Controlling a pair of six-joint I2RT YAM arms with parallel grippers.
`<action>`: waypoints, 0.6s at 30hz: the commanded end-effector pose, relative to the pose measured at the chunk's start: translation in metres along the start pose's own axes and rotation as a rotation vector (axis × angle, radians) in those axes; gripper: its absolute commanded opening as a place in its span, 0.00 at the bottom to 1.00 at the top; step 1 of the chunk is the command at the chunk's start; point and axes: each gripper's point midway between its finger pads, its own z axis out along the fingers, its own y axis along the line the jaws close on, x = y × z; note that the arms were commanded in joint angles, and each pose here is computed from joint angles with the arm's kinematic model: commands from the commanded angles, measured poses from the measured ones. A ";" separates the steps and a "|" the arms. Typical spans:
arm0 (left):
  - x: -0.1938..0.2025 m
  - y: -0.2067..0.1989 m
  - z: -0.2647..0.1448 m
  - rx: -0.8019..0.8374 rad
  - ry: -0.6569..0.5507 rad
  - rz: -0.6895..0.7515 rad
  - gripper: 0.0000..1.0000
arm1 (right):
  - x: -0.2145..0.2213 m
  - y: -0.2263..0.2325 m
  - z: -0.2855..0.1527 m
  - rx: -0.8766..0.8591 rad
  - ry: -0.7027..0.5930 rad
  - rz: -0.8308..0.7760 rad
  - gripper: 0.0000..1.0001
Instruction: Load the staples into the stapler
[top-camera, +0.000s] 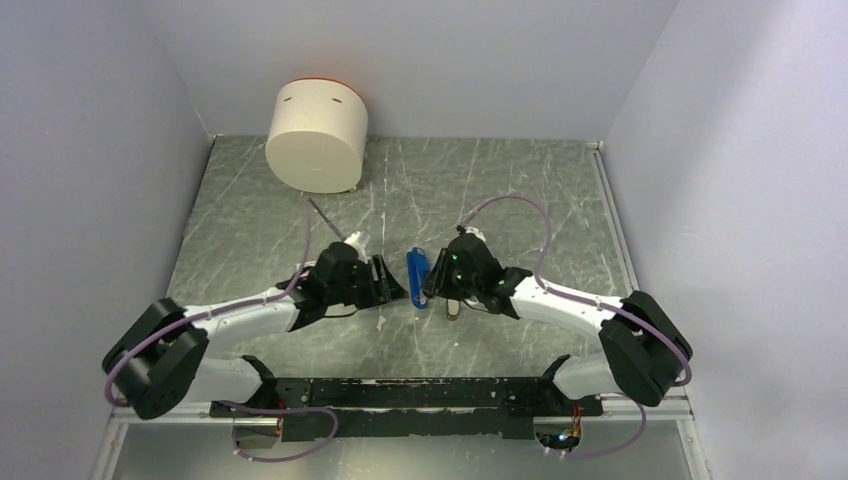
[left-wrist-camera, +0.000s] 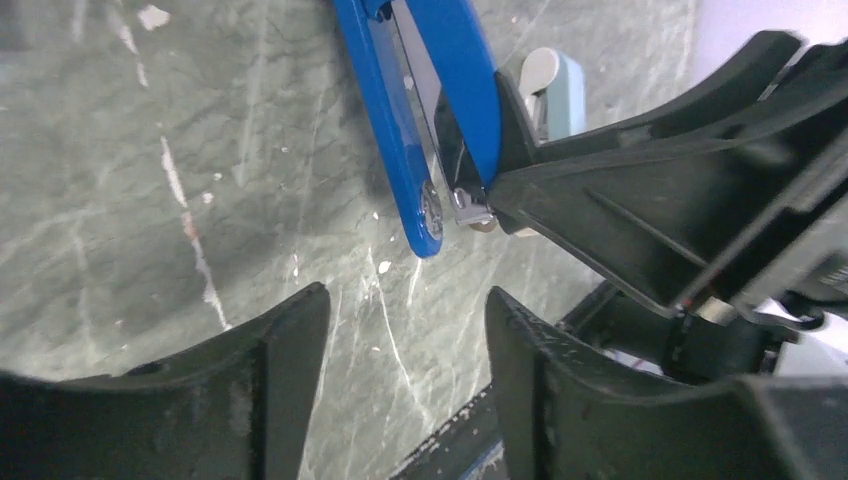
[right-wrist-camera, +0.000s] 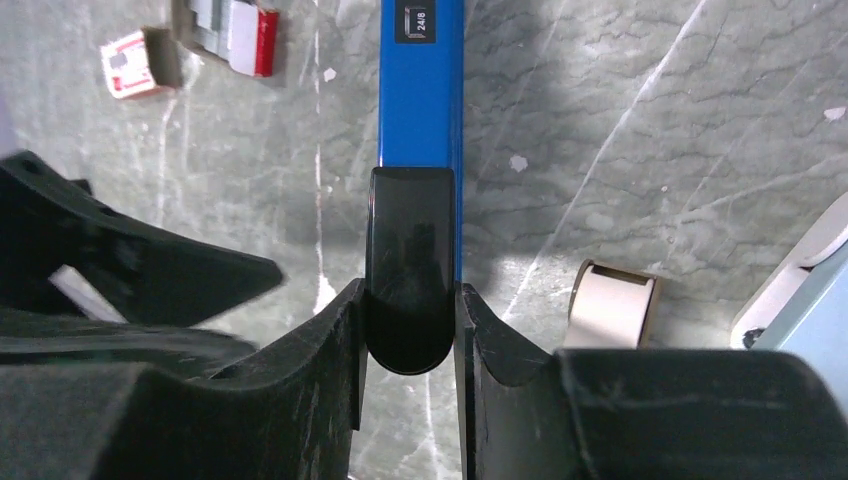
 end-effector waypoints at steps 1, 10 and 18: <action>-0.012 -0.016 0.023 -0.036 -0.126 -0.012 0.58 | -0.031 0.033 -0.012 -0.145 -0.117 0.132 0.17; 0.005 -0.026 0.038 0.028 -0.107 0.006 0.56 | -0.024 0.033 -0.014 -0.167 -0.090 0.146 0.17; 0.008 -0.019 0.045 0.019 -0.104 0.032 0.37 | -0.022 0.034 -0.015 -0.179 -0.079 0.156 0.17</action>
